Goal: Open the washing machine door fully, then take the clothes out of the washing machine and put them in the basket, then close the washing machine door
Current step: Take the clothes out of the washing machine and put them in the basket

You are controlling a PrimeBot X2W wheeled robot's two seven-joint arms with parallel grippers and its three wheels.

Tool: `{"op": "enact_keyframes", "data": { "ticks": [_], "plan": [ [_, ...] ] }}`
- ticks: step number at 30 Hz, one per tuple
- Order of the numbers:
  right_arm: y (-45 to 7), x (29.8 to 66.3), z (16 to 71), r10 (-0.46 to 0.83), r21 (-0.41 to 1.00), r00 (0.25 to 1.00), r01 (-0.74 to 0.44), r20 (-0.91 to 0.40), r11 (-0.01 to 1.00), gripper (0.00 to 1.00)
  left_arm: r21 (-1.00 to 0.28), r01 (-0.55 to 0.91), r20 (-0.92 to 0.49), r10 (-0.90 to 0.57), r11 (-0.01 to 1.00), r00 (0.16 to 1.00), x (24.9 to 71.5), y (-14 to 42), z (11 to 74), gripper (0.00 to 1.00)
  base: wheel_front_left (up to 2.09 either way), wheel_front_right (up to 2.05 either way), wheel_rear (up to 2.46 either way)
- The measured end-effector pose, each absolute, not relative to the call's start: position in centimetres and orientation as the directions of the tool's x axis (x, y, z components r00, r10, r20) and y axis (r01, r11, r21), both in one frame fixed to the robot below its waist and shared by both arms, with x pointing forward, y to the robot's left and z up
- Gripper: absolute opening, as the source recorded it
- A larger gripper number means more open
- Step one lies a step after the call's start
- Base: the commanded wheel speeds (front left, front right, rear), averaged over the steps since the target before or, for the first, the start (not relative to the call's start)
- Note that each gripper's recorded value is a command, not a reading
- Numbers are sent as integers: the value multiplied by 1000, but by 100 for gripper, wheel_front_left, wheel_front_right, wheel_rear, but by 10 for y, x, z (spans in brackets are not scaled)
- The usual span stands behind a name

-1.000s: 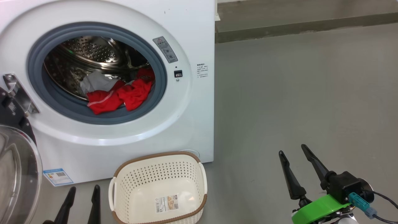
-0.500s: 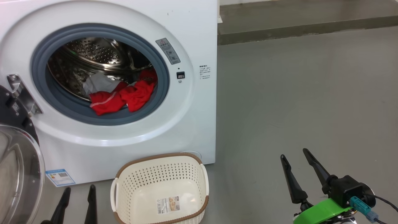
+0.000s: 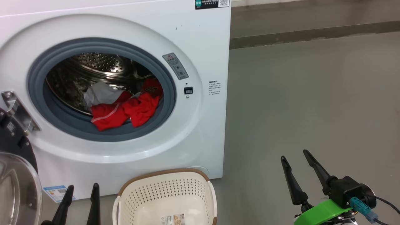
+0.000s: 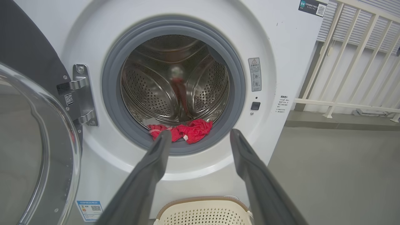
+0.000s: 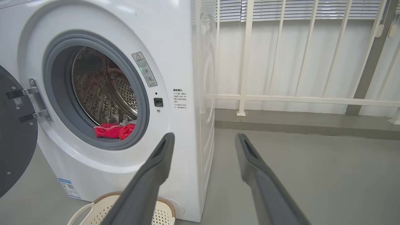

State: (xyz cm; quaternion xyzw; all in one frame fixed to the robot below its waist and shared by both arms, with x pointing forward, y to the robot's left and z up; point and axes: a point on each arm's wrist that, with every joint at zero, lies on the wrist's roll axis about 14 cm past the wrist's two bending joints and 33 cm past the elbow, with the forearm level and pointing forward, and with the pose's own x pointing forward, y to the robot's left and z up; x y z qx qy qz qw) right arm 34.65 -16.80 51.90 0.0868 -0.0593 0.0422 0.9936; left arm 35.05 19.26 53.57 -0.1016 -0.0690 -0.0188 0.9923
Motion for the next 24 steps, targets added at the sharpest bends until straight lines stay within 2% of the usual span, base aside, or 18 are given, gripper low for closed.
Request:
{"op": "enact_keyframes", "data": {
  "ticks": [7,24],
  "plan": [
    [-167,347,516,79,157,990,-96,115,983,100,-202,49,142,-20,978,990,351,194,536,100,63,-63,0],
    [-163,346,517,91,156,989,-109,118,982,100,-206,48,152,-16,977,988,349,193,540,100,0,0,0]
  ]
}}
